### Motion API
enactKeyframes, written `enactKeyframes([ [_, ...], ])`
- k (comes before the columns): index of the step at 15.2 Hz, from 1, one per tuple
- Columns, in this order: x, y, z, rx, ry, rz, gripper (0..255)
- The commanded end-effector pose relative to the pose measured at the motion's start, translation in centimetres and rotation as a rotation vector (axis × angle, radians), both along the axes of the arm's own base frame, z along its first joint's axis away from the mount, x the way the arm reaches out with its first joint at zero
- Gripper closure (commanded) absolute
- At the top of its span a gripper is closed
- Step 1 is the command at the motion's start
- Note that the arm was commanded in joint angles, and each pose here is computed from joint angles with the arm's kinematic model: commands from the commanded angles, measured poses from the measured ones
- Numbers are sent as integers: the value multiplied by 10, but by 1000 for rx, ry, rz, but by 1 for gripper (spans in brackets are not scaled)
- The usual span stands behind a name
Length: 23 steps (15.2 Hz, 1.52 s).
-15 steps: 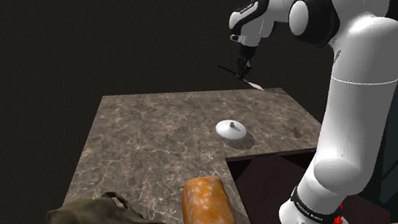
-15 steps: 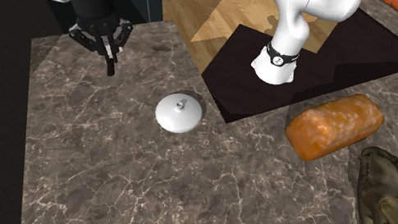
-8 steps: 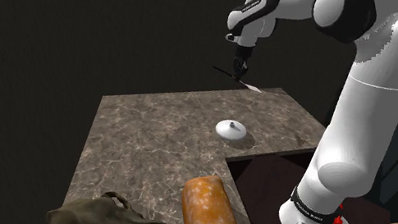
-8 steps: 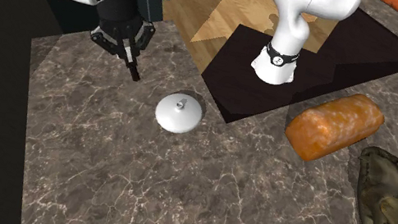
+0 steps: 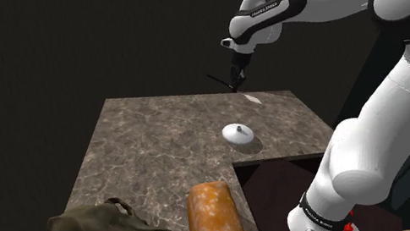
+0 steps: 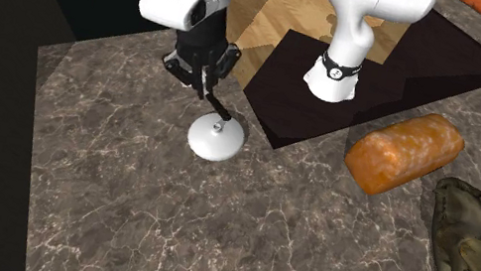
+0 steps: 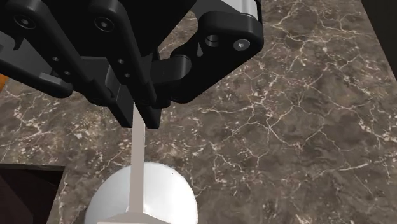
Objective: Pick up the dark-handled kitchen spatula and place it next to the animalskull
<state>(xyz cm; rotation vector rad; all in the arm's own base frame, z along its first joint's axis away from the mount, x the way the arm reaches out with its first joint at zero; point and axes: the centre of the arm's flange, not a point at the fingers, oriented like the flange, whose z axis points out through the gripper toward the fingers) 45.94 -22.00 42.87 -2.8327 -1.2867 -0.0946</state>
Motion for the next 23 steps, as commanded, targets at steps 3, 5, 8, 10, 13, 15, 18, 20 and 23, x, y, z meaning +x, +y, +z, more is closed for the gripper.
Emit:
enactKeyframes([
  [3,-5,52,-1,-1,0,-2,255],
  [5,-8,78,-1,-1,0,-2,255],
  [8,-12,118,-1,-1,0,-2,255],
  [10,-15,144,-1,-1,0,-2,255],
  [13,-19,183,-1,-1,0,-2,255],
  [15,-21,209,-1,-1,0,-2,255],
  [18,-25,249,-1,-1,0,-2,255],
  [20,-28,275,-1,-1,0,-2,255],
  [23,-32,315,-1,-1,0,-2,255],
])
